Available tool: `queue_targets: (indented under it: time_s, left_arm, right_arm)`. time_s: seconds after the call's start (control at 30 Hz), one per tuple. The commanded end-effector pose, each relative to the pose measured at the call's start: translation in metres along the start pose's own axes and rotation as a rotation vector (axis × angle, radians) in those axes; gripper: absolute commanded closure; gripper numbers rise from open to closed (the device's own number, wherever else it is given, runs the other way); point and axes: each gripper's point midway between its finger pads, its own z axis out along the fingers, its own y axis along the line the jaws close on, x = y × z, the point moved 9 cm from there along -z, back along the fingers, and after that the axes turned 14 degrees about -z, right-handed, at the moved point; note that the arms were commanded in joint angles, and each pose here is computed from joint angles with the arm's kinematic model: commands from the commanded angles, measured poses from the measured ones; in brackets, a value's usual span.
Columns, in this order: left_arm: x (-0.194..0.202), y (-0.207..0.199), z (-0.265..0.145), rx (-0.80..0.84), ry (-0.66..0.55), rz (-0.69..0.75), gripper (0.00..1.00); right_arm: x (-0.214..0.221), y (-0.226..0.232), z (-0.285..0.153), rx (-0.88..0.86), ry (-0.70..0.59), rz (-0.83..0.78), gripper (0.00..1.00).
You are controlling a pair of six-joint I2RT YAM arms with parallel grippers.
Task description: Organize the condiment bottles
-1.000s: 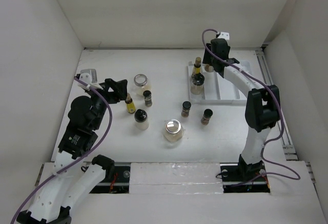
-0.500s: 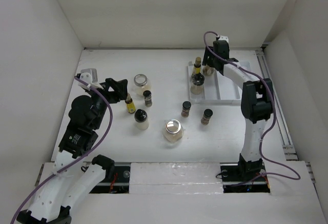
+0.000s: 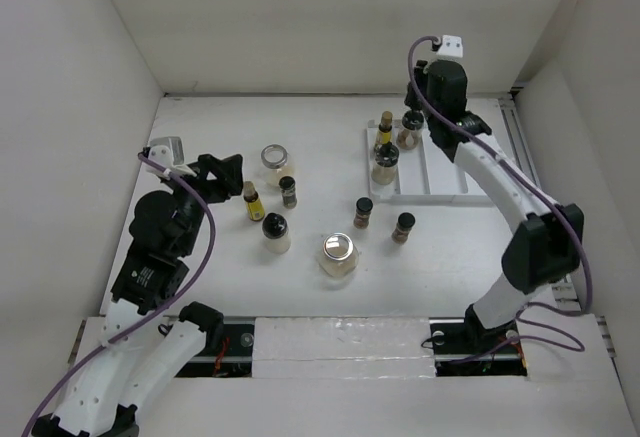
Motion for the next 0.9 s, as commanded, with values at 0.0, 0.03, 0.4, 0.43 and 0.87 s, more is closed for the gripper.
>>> queue_targets:
  time_s: [0.0, 0.03, 0.4, 0.43, 0.87]
  left_arm:
    - [-0.013, 0.000, -0.003, -0.022, -0.095, -0.034, 0.36]
    - [-0.014, 0.001, -0.003, -0.038, -0.106, -0.034, 0.39]
    - [-0.025, 0.018, -0.013, -0.237, -0.239, -0.121, 0.33]
    - [-0.026, 0.020, -0.013, -0.259, -0.257, -0.121, 0.30]
    - [-0.023, 0.017, -0.014, -0.214, -0.229, -0.126, 0.27]
  right_arm:
    - [-0.036, 0.067, -0.061, -0.301, -0.212, -0.009, 0.74]
    - [-0.025, 0.084, -0.067, -0.379, -0.198, -0.053, 0.77]
    - [0.024, 0.279, -0.157, -1.074, -0.178, -0.355, 0.10]
    - [0.028, 0.287, -0.159, -1.088, -0.170, -0.373, 0.09]
    - [0.077, 0.356, -0.128, -1.128, -0.064, -0.423, 0.18]
